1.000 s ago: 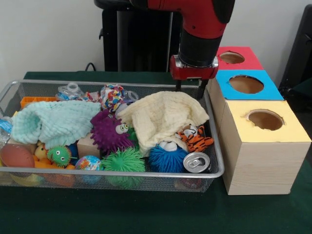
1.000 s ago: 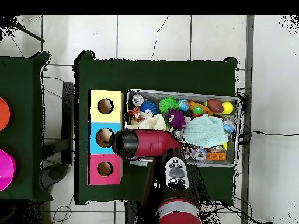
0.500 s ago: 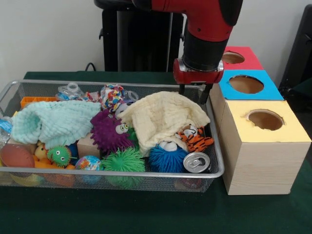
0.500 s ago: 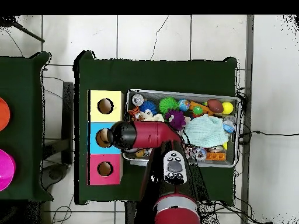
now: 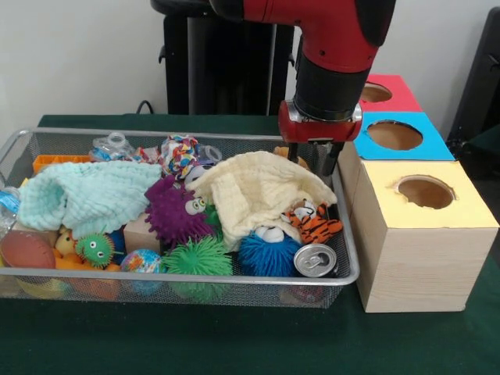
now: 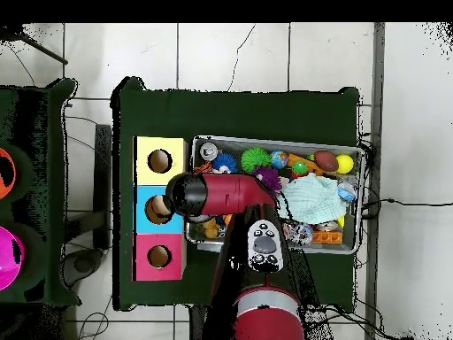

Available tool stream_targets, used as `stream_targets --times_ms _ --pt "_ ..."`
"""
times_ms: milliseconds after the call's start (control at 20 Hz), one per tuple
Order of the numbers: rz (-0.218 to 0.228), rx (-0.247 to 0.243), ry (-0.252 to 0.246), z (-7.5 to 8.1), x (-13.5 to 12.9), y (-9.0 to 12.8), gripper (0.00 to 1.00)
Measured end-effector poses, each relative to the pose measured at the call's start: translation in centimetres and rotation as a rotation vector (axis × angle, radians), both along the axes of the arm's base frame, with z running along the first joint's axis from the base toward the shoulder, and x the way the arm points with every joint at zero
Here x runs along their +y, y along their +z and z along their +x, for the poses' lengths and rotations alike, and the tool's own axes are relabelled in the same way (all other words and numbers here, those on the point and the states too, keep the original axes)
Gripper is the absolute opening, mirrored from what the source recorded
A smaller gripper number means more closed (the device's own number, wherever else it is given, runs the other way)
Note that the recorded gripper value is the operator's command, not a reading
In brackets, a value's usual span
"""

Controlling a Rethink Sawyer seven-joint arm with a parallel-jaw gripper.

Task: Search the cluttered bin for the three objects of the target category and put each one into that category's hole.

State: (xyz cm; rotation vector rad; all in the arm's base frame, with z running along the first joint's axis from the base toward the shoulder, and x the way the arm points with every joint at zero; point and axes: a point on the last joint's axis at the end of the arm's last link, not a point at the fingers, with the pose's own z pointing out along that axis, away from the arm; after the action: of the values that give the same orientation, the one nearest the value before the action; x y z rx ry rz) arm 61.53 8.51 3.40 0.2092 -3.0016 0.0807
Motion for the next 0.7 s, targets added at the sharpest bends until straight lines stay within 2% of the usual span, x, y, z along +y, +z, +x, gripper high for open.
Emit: stream_targets --times_ms 700 --pt "-0.004 0.009 0.007 2.4 0.4 -0.5 1.00"
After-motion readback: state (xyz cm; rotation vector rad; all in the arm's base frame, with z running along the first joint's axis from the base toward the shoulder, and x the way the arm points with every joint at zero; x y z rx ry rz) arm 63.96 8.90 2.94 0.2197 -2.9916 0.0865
